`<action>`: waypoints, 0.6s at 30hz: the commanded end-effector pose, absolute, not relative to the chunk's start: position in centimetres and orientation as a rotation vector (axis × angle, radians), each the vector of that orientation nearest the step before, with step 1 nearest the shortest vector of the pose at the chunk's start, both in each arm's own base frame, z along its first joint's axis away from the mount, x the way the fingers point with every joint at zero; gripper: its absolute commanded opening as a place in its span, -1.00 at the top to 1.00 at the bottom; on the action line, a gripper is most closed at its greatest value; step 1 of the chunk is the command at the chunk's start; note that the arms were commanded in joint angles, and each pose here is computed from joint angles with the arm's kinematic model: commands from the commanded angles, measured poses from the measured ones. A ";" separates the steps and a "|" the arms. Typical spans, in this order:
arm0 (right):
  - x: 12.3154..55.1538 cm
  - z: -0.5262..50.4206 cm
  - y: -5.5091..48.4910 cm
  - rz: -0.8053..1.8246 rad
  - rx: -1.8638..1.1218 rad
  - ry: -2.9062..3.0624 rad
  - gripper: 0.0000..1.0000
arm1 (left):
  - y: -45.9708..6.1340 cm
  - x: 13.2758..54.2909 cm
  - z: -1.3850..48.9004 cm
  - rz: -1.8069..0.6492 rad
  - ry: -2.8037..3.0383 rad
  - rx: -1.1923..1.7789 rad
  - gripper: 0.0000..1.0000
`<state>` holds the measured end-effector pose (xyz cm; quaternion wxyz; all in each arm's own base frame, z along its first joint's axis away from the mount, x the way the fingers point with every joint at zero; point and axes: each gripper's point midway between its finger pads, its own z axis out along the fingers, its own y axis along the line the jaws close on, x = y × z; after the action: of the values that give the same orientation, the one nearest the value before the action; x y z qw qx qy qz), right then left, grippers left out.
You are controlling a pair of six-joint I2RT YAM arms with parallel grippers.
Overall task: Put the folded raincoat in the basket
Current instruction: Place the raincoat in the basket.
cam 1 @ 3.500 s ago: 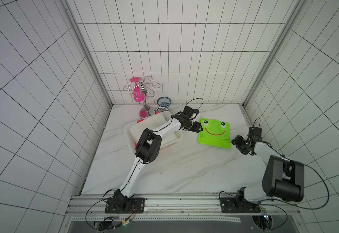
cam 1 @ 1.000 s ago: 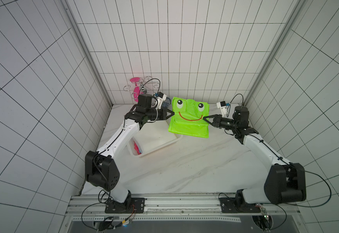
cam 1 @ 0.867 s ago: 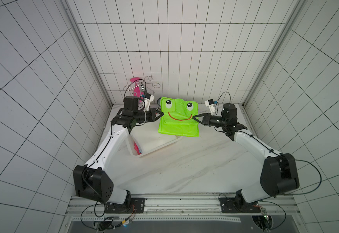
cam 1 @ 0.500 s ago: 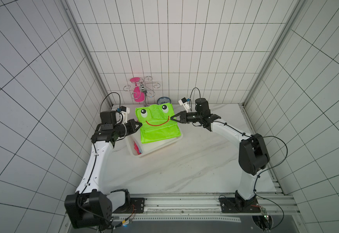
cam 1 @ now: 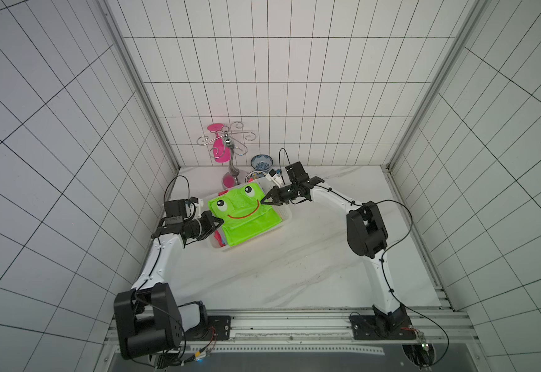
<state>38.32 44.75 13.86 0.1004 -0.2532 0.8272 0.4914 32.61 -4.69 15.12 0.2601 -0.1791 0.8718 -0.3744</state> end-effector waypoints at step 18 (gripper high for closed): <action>44.7 10.2 41.3 1.240 -0.591 2.457 0.91 | 0.3 32.9 8.4 -0.711 2.563 -0.589 1.00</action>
<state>39.27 44.85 13.35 0.1074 -0.2529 0.8249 0.4941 34.71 -3.51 11.26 0.2354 -0.1594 0.8958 -0.3417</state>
